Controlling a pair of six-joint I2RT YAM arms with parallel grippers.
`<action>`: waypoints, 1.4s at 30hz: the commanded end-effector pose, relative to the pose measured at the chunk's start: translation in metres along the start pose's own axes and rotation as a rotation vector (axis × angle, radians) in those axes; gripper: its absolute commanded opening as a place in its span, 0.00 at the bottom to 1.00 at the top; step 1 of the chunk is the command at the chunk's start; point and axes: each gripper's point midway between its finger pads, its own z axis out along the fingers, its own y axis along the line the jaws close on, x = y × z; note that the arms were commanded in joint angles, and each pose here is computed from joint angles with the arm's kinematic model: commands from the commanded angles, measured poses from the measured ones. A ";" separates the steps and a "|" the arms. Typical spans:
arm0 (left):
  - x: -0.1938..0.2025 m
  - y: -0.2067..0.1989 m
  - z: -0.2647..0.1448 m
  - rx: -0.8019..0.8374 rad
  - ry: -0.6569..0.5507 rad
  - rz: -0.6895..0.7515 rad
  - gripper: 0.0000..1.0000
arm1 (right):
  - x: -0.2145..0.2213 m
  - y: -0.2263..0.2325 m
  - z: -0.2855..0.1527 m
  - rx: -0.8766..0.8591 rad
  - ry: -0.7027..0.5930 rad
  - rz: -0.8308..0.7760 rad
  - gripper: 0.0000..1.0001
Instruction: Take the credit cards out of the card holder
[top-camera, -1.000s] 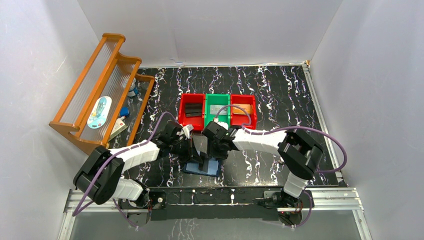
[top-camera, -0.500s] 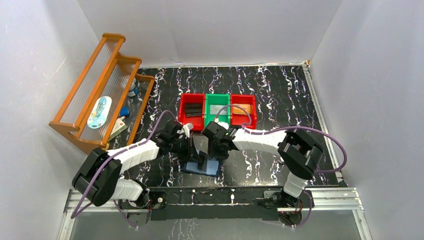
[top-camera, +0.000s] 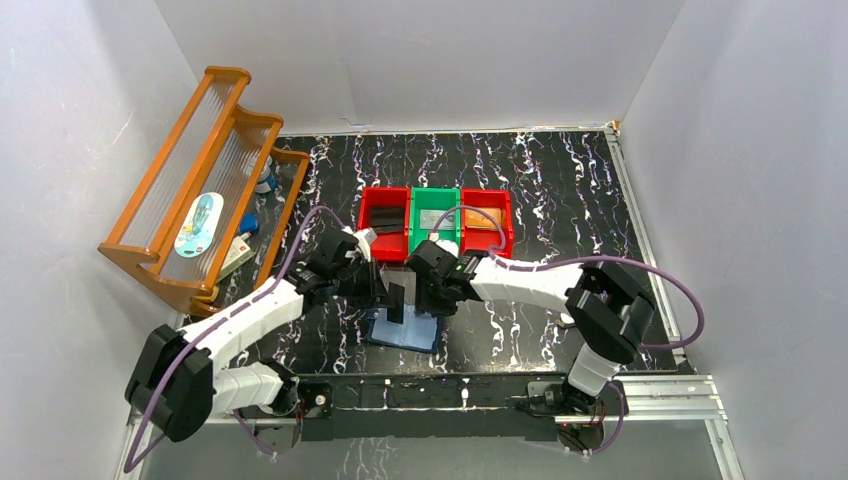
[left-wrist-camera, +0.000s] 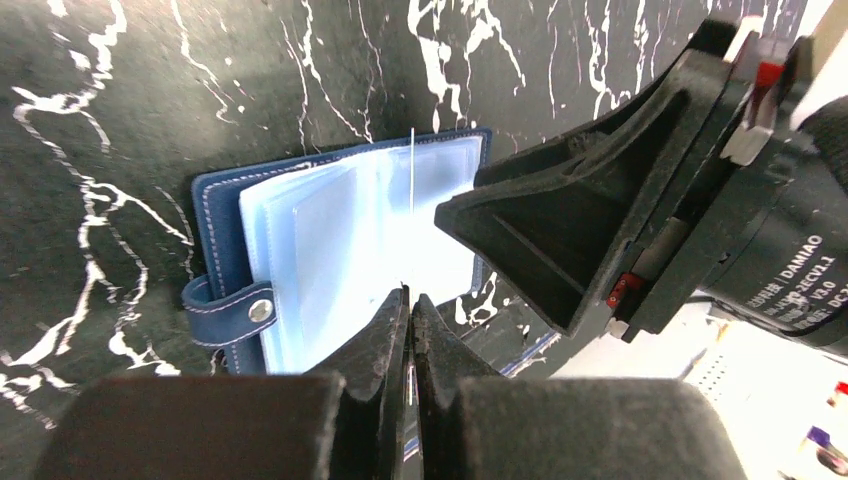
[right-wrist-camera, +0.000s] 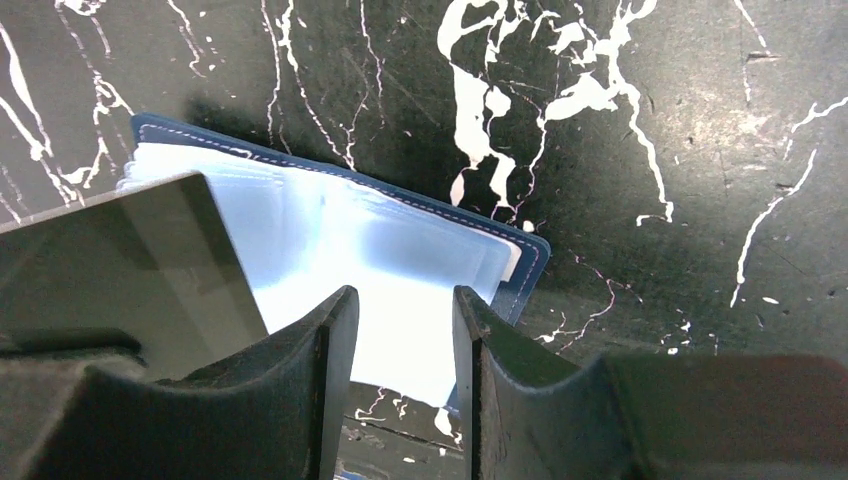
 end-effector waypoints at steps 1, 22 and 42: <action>-0.018 0.002 -0.024 -0.087 -0.094 0.059 0.00 | -0.017 0.017 -0.021 -0.093 -0.093 -0.004 0.49; -0.071 -0.034 -0.096 -0.020 -0.482 0.983 0.00 | -0.032 -0.005 -0.047 -0.140 -0.261 0.109 0.52; -0.181 -0.011 -0.061 -0.407 -0.351 1.521 0.00 | -0.031 -0.016 -0.047 -0.087 -0.258 0.125 0.52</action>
